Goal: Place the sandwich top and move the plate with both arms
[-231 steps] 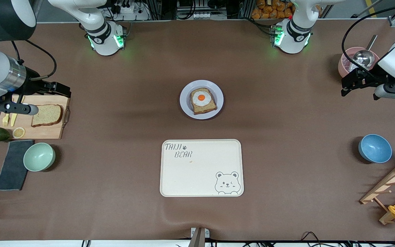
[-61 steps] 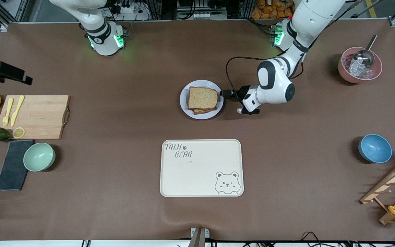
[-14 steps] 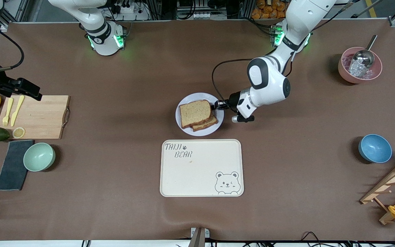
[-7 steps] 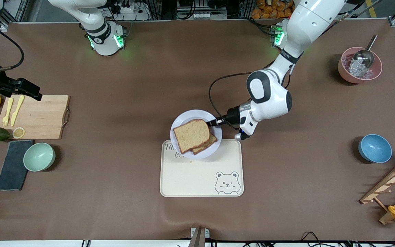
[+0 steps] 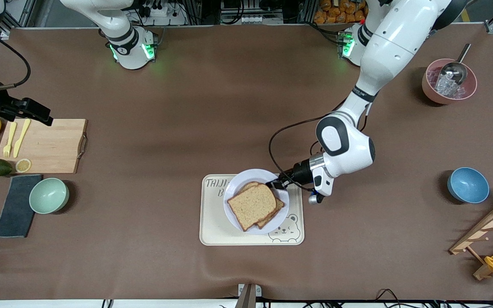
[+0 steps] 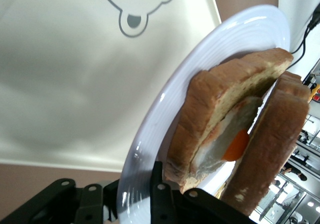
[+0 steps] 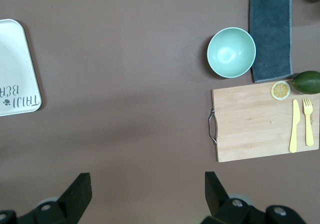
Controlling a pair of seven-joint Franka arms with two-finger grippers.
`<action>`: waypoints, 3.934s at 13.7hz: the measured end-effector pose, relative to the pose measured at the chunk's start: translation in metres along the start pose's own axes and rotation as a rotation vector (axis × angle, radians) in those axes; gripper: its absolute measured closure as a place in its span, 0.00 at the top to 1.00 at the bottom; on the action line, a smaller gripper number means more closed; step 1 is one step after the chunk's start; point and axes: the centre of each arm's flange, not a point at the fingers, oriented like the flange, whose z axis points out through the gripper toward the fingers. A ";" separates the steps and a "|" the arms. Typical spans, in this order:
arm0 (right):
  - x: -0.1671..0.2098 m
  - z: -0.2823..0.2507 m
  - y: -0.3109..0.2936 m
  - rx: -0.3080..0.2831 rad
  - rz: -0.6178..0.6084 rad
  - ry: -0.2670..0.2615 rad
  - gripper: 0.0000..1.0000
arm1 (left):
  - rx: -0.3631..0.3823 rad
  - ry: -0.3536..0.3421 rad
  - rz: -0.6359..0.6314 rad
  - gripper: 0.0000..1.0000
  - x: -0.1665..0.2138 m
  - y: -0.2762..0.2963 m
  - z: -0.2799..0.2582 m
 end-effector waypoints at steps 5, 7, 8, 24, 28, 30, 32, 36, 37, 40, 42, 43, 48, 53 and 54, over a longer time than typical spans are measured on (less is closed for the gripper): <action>0.000 0.000 0.002 0.000 0.004 -0.001 1.00 | -0.002 0.050 -0.012 0.07 0.009 -0.006 0.030; 0.000 0.001 0.002 0.000 0.004 -0.002 1.00 | -0.004 0.062 -0.011 0.07 0.013 -0.007 0.037; 0.000 0.001 0.002 0.000 0.004 -0.002 1.00 | 0.002 0.066 -0.009 0.07 0.015 -0.010 0.040; 0.000 0.002 0.003 0.000 0.005 -0.004 1.00 | 0.017 0.065 0.021 0.88 0.007 -0.008 0.058; 0.000 0.002 0.003 0.000 0.005 -0.004 1.00 | 0.000 0.077 0.022 1.00 0.007 0.003 0.048; 0.000 0.002 0.003 0.000 0.005 -0.004 1.00 | -0.012 0.081 0.001 1.00 0.003 0.013 0.039; 0.000 0.002 0.003 0.000 0.005 -0.004 1.00 | -0.020 0.089 -0.015 1.00 -0.002 0.022 0.027; 0.001 0.002 0.003 0.000 0.005 -0.004 1.00 | -0.035 0.149 -0.004 1.00 0.000 0.036 -0.027; 0.001 0.002 0.003 0.000 0.005 -0.004 1.00 | -0.035 0.173 0.001 1.00 0.004 0.038 -0.045; 0.001 0.002 0.003 0.000 0.005 -0.005 1.00 | -0.002 0.227 0.052 1.00 0.003 0.040 -0.089; 0.001 0.002 0.003 0.000 0.005 -0.005 1.00 | 0.019 0.263 0.076 1.00 0.004 0.037 -0.121; 0.001 0.002 0.003 -0.001 0.005 -0.005 1.00 | 0.032 0.283 0.089 1.00 0.007 0.034 -0.138; 0.001 0.002 0.003 -0.001 0.005 -0.005 1.00 | 0.080 0.357 0.128 1.00 0.028 0.020 -0.197; 0.001 0.003 0.003 -0.001 0.005 -0.006 1.00 | 0.190 0.349 0.225 1.00 0.023 0.010 -0.279; 0.001 0.003 0.003 -0.001 0.005 -0.006 1.00 | 0.223 0.333 0.241 1.00 0.024 0.008 -0.304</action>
